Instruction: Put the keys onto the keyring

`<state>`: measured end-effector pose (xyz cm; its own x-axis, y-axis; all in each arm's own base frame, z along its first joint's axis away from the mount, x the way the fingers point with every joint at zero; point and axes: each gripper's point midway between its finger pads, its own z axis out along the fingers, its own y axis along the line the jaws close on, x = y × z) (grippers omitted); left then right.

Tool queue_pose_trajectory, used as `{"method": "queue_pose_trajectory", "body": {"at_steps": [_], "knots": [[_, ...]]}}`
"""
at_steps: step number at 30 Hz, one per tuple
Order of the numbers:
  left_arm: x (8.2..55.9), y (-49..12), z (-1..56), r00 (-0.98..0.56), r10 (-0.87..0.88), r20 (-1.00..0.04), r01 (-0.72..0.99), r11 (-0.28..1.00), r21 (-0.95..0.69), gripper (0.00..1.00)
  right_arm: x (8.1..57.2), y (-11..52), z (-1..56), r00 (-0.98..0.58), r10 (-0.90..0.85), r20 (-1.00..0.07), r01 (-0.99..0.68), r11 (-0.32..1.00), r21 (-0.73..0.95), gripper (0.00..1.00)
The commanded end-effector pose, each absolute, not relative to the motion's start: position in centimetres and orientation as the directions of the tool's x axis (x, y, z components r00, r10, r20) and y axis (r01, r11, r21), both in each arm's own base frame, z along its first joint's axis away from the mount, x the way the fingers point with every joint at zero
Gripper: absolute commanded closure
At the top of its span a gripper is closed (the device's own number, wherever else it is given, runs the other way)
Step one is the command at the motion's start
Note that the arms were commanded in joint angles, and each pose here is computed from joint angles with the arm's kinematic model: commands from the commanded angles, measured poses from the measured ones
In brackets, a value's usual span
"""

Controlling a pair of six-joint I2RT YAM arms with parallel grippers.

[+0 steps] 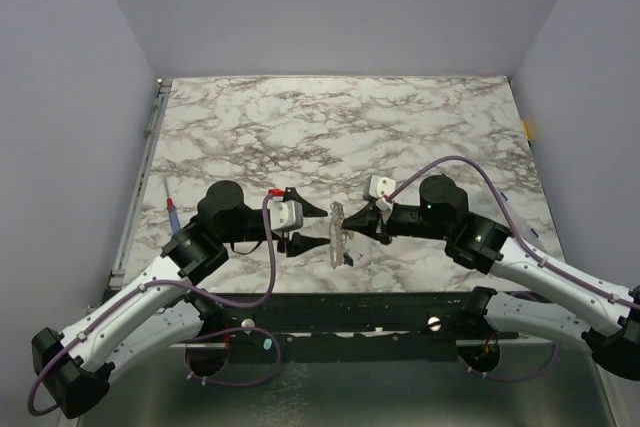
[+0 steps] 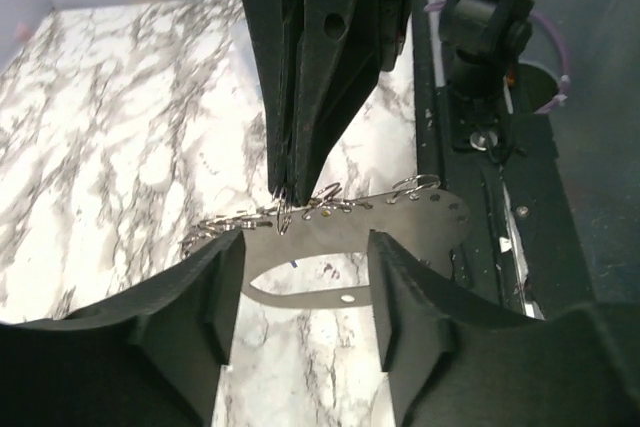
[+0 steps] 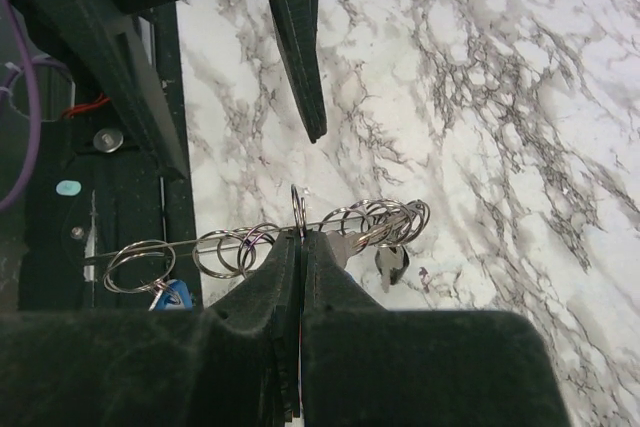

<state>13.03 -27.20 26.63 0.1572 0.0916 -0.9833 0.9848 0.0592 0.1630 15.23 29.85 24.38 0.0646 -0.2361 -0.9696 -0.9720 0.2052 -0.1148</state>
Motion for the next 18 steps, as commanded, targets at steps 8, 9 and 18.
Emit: {"method": "queue_pose_trajectory", "body": {"at_steps": [8, 9, 18], "knots": [[15.8, -25.2, 26.8, 0.087, 0.26, -0.962, 0.96, 0.235, 0.151, 0.42, 17.8, 30.3, 25.5, 0.158, -0.444, -0.882, -0.955, 0.158, -0.25, 0.99], [15.8, -25.1, 26.9, 0.086, 0.261, -0.961, 0.959, 0.239, 0.151, 0.43, 18.2, 30.2, 25.2, 0.157, -0.477, -0.865, -0.954, 0.154, -0.258, 1.0], [17.0, -23.9, 26.5, 0.112, 0.288, -0.951, 0.926, 0.317, 0.205, 0.5, 21.3, 29.5, 23.6, 0.164, -0.669, -0.725, -0.931, 0.138, -0.337, 0.99]]}}
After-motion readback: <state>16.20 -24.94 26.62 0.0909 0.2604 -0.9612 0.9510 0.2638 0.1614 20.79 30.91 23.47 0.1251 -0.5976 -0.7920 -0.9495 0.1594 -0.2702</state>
